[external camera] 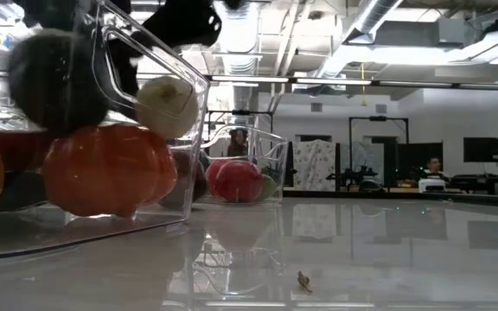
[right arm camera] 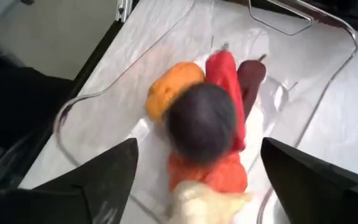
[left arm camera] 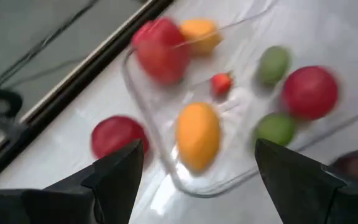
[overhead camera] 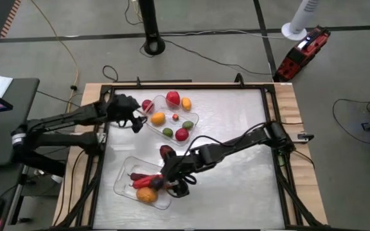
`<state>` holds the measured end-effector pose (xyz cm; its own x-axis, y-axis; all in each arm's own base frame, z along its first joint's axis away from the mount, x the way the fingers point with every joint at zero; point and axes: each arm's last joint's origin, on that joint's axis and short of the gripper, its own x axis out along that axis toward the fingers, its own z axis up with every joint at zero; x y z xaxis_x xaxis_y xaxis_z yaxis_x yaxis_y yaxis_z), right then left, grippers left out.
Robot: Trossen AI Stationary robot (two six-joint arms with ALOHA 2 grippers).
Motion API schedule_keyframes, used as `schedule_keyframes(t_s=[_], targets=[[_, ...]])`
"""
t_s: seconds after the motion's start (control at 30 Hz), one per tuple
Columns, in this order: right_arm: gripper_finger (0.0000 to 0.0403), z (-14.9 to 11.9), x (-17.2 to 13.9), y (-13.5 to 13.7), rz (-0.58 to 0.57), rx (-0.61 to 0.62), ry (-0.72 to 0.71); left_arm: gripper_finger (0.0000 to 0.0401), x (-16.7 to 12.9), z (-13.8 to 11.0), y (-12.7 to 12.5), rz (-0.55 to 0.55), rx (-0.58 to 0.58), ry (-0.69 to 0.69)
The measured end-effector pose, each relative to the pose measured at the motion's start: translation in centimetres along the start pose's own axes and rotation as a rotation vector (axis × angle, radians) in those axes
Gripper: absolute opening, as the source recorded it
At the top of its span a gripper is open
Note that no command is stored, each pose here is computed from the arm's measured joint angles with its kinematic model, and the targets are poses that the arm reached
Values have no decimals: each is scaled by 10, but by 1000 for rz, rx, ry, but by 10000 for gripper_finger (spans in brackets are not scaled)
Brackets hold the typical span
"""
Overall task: Sort produce into baskets
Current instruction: Put the onion into the bottom transparent bin, then put the red tomato into the top transparent bin
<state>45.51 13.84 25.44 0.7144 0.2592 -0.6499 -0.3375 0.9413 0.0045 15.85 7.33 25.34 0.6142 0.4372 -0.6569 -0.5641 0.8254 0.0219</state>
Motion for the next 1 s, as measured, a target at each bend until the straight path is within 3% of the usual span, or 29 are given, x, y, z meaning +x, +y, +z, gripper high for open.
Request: schedule_keyframes(t_s=[0.23, 0.4, 0.57, 0.77, 1.0], targets=[[374, 5, -54, 5, -111, -9, 6, 295, 17, -4, 33, 54, -99, 109], [359, -24, -75, 5, -222, 14, 10, 288, 31, -4, 63, 111, -239, 139], [347, -63, -91, 0, -275, 53, -15, 268, 51, -3, 96, 202, -228, 300], [338, -101, -115, -13, -317, 84, -92, 251, 71, 15, 116, 168, -120, 491], [337, -134, -138, -28, -347, 83, -114, 248, 89, 27, 110, 38, 244, 586]])
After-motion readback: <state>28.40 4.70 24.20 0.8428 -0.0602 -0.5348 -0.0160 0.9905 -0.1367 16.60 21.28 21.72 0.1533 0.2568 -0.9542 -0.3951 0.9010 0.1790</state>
